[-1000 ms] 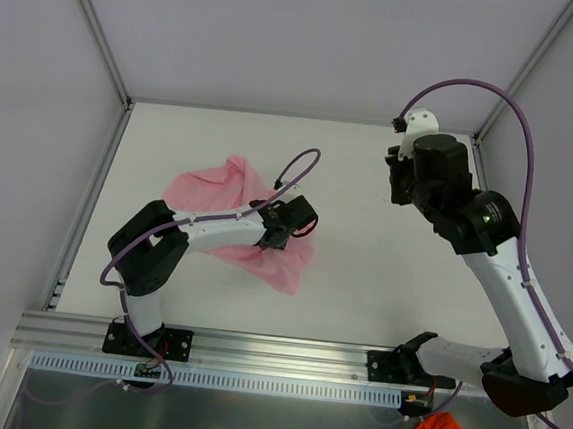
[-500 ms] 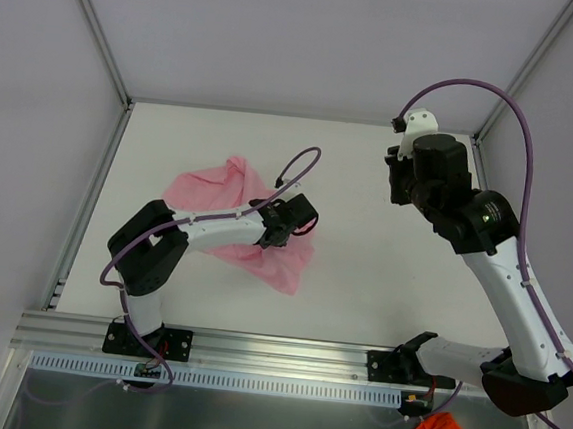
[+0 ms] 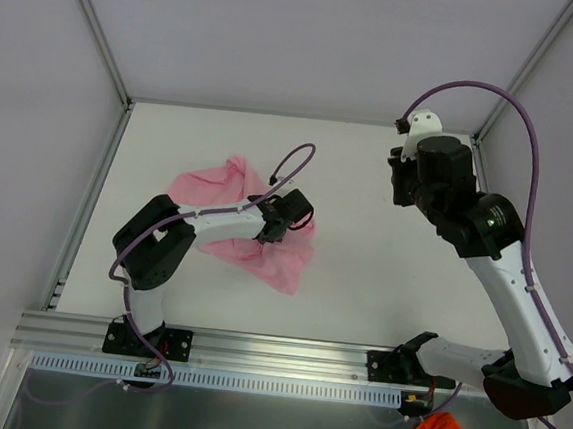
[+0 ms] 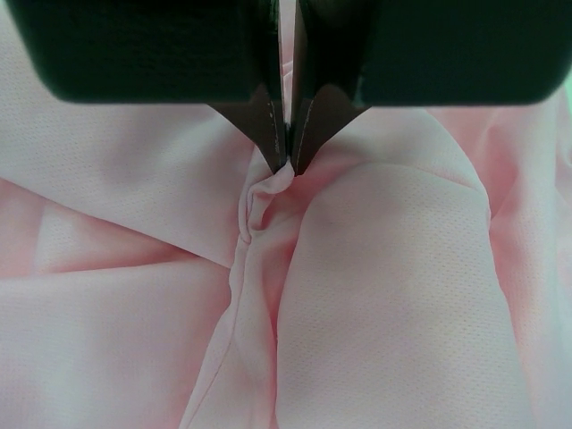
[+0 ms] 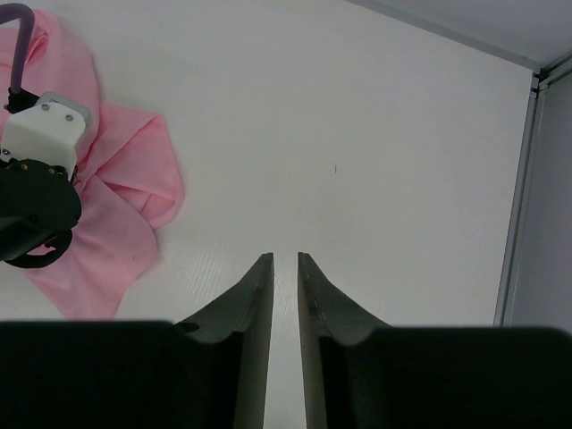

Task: Fold and stack the t-shirts
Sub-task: Flatten out the tshirt

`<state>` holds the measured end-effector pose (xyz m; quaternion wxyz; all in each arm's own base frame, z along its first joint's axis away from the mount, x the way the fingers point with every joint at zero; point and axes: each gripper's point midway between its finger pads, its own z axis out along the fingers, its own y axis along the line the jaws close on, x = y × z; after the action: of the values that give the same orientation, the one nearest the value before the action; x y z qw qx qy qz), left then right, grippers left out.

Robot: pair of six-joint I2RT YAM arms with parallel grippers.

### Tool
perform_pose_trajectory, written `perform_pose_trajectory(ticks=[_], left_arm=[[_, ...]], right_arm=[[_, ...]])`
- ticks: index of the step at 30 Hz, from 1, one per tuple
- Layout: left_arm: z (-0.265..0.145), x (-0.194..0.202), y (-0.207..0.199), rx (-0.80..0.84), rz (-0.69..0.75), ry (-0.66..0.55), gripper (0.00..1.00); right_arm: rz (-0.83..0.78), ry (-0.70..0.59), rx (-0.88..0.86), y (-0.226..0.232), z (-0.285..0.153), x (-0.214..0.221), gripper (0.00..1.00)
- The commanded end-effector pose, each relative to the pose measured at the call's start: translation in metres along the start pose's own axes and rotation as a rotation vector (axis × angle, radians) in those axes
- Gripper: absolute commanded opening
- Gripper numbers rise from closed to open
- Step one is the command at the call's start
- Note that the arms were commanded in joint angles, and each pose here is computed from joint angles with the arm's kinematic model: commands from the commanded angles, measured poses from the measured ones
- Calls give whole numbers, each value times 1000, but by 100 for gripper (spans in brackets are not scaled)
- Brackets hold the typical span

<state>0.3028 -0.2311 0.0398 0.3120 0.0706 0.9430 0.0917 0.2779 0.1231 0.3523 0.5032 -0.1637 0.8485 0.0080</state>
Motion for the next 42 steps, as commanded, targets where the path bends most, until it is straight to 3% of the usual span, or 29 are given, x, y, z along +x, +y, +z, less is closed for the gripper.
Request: perform_pose_trajectory(ticks=[1,5,12,18,29,37,42], left_arm=[[3,-4,1,-13,-9,-4,0],[-14,-24,2,11,-41,-51,0],[-108,-143,20,63,-150,-323,0],[-175,-203,63,10,-215,-489,0],[-242,-236,117,-35,-302,-655,0],[-266,-264,135,-92,-289,-744,0],[-292,-289,147,-97,-304,-821,0]], right_arm=[[13,-60,6,-8,-16,-15,21],[7,-58,8,-9,-16,-14,21],[4,-8,-15,1,-2,4,20],[10,25,-36,7,4,18,20],[6,68,-63,13,7,35,20],[98,155,-269,59,13,62,27],[114,160,-296,64,12,71,34]])
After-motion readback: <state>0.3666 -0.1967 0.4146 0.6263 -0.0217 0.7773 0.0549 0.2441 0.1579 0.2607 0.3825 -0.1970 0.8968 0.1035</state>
